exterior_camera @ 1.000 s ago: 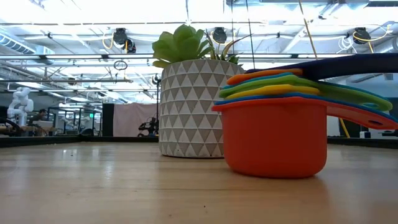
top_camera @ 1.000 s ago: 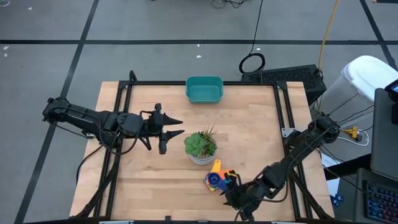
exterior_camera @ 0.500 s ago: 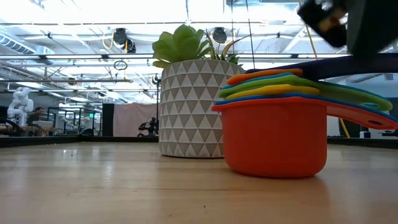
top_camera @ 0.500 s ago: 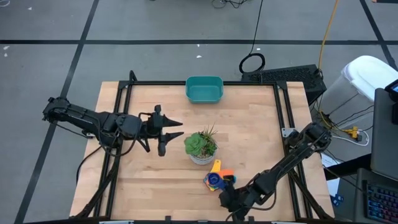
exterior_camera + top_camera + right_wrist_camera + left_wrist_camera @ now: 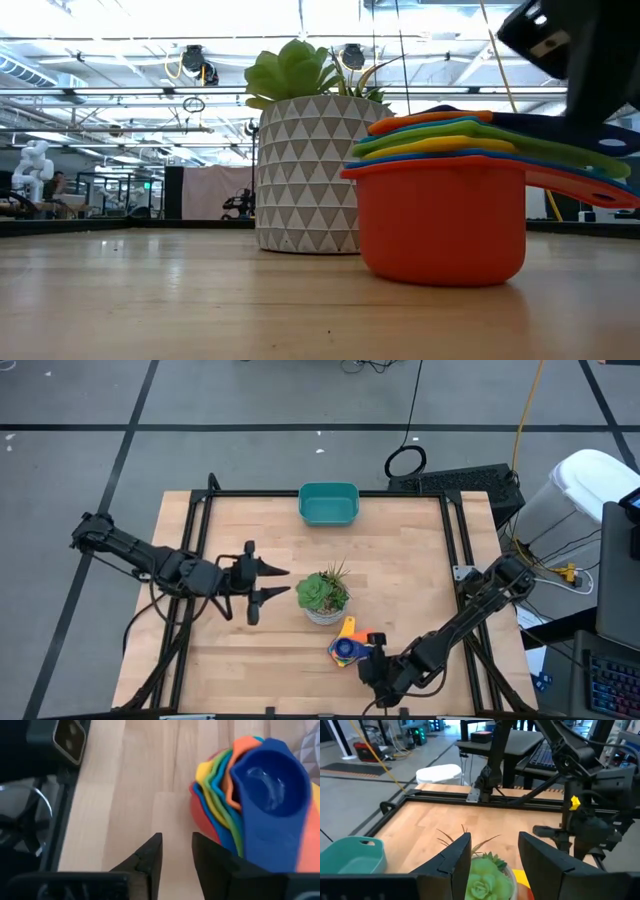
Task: Nest measuring cups in basket
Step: Stack the dark blue measuring cup into the orange measuring cup, then adjust the nested measuring cups
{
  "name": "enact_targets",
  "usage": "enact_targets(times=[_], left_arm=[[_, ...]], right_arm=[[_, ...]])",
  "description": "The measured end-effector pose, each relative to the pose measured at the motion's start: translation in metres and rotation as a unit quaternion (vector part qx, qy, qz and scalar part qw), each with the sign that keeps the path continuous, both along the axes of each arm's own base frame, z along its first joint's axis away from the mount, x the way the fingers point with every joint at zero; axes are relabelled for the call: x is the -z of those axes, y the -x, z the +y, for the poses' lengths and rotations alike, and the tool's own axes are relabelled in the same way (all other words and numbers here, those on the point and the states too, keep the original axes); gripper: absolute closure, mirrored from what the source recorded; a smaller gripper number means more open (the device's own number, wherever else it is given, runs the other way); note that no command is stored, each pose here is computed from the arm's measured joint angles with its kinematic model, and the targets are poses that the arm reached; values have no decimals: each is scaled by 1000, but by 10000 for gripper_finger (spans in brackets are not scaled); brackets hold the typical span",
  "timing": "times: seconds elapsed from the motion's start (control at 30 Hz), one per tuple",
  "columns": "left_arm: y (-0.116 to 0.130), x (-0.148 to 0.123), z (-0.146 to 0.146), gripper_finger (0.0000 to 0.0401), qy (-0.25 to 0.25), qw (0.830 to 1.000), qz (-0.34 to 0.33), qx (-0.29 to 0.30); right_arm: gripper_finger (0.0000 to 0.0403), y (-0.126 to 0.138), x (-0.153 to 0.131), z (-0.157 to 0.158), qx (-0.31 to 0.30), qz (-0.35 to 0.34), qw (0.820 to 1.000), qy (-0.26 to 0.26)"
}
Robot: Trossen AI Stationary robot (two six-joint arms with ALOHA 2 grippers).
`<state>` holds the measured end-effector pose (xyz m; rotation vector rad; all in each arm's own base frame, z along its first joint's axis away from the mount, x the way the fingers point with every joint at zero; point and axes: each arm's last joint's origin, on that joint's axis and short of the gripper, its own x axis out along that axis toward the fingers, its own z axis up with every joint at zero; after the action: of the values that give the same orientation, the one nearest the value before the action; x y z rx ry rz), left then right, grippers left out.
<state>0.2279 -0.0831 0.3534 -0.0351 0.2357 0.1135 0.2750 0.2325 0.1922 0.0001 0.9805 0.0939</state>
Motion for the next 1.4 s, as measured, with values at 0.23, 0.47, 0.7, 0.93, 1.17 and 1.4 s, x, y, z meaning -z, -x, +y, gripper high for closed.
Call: enact_targets(times=[0.23,0.47,0.7,0.93,1.17,1.4], left_arm=[[1,0,-2,236,-20,1000,-1,-12],[1,0,-2,236,-32,999,0,-11],[1,0,-2,236,-20,1000,0,-2],[-2,7,-15,236,21,999,14,26],[-19,39,-41,236,11,996,76,42],[-28,61,-59,236,-16,992,115,53]], right_arm=[[325,10,-11,-10,-15,20,999,39],[328,15,-10,-23,-19,50,993,103],[328,18,-25,-28,-50,28,991,120],[328,37,-62,-43,-48,3,993,107],[328,62,-49,-68,-11,-1,989,149],[328,83,-8,-87,27,-4,992,122]])
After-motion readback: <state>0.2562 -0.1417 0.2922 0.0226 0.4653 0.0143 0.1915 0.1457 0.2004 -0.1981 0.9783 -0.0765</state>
